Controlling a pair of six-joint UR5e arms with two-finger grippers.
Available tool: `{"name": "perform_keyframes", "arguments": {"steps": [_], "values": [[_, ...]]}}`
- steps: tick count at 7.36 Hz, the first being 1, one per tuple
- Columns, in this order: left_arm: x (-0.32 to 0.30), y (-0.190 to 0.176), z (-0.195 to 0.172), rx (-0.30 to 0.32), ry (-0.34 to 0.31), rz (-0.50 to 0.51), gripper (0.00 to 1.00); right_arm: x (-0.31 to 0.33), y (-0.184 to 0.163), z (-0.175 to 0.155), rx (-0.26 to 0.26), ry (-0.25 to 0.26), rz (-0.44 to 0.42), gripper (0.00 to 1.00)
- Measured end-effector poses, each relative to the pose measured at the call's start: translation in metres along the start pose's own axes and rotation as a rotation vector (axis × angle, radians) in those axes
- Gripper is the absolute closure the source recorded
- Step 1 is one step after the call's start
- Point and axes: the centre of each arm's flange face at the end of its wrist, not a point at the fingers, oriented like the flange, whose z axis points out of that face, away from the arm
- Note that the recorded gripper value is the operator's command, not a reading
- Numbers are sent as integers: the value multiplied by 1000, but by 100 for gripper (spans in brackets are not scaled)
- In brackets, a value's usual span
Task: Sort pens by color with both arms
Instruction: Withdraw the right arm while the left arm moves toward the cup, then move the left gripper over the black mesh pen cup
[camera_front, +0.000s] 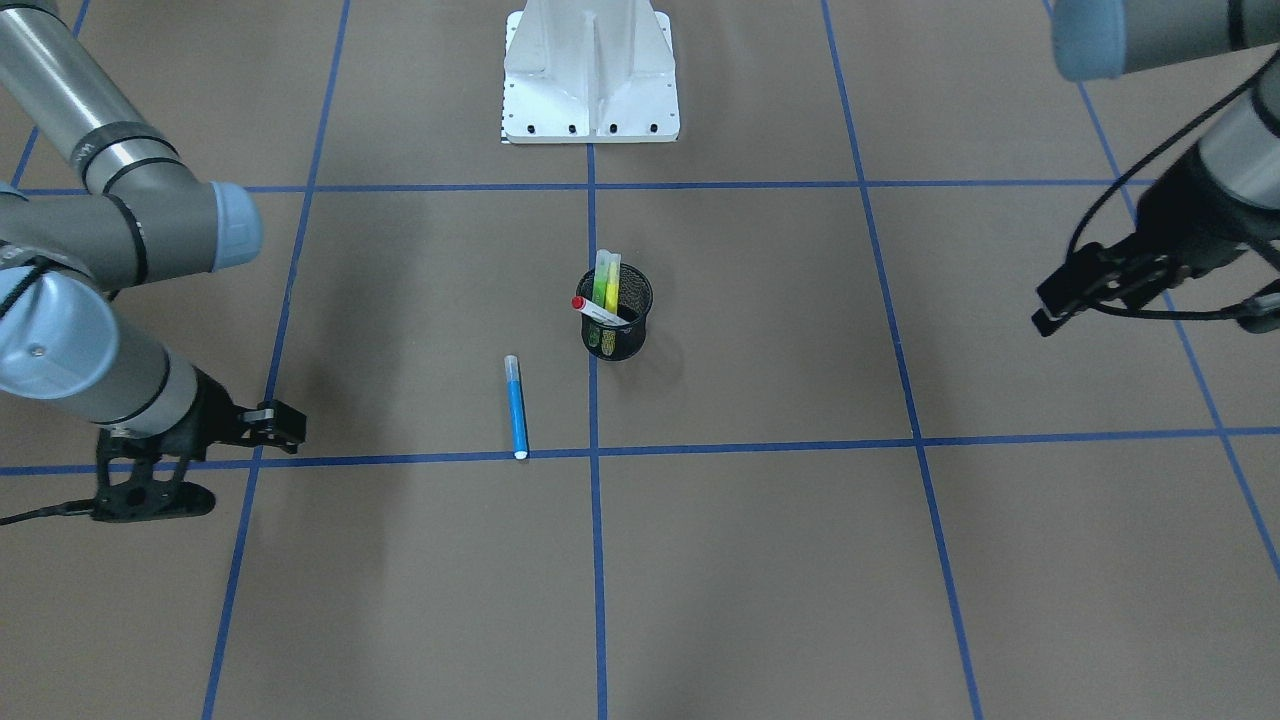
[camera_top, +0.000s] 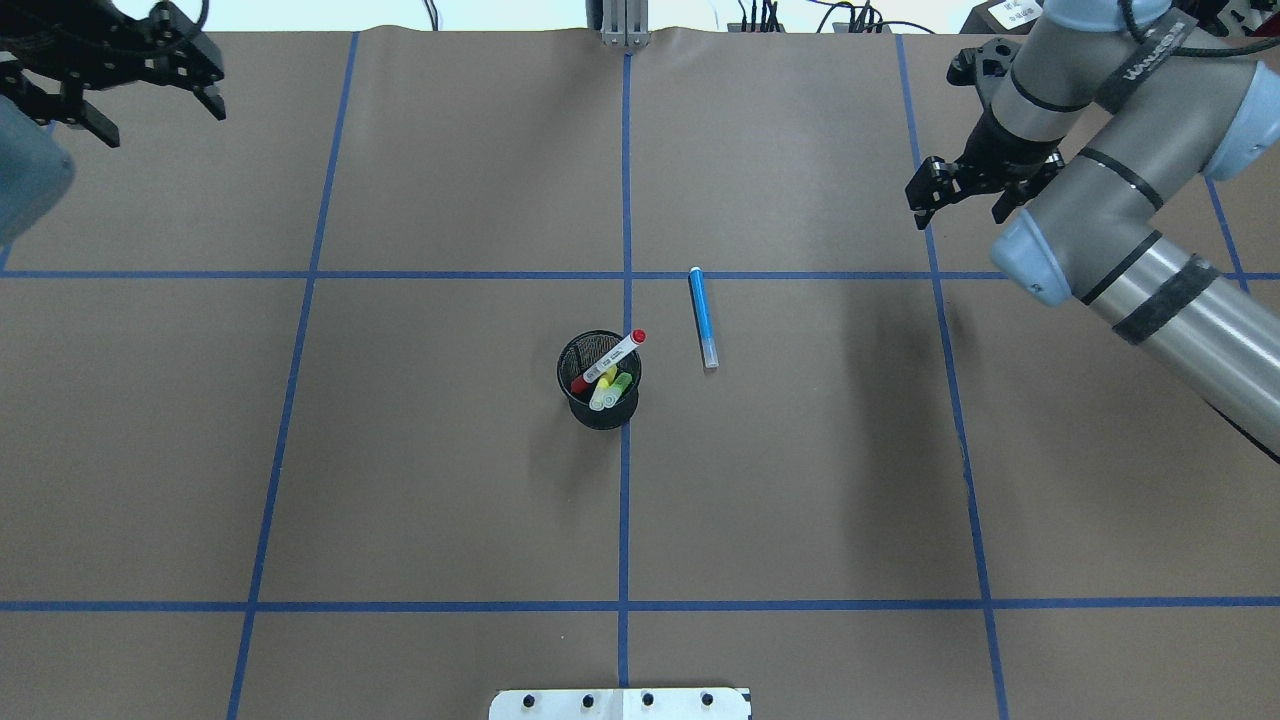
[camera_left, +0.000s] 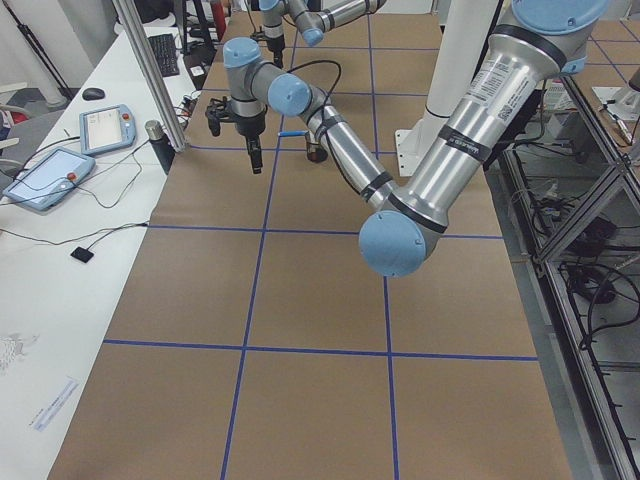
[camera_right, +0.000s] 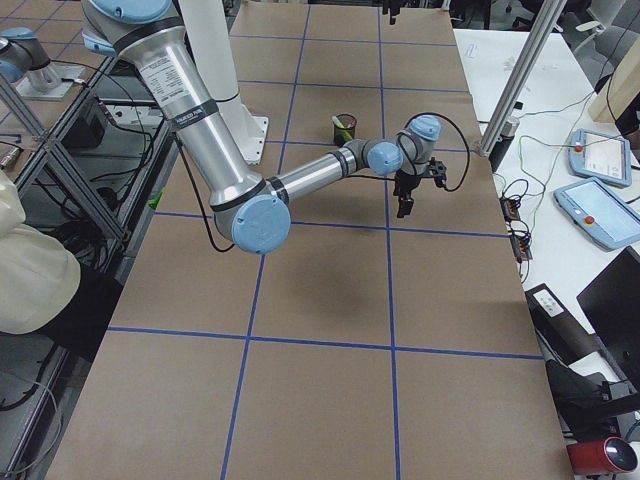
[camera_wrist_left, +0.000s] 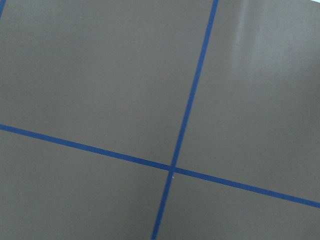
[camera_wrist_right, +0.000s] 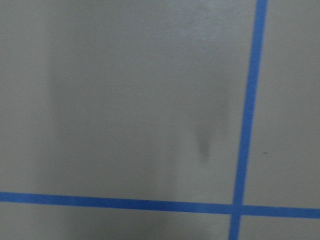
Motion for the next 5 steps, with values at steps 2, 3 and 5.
{"name": "perform_keyframes", "arguments": {"steps": [2,3,5], "values": [[73,46,15,-9,-6,-71,0,52,8,-23,-18,34,-71,1],[110,73,25,-6,-18,-102,0,75,14,-30,-22,44,-102,1],[189,124,48,1,-47,-177,0,123,29,-32,-32,59,-182,1]]}}
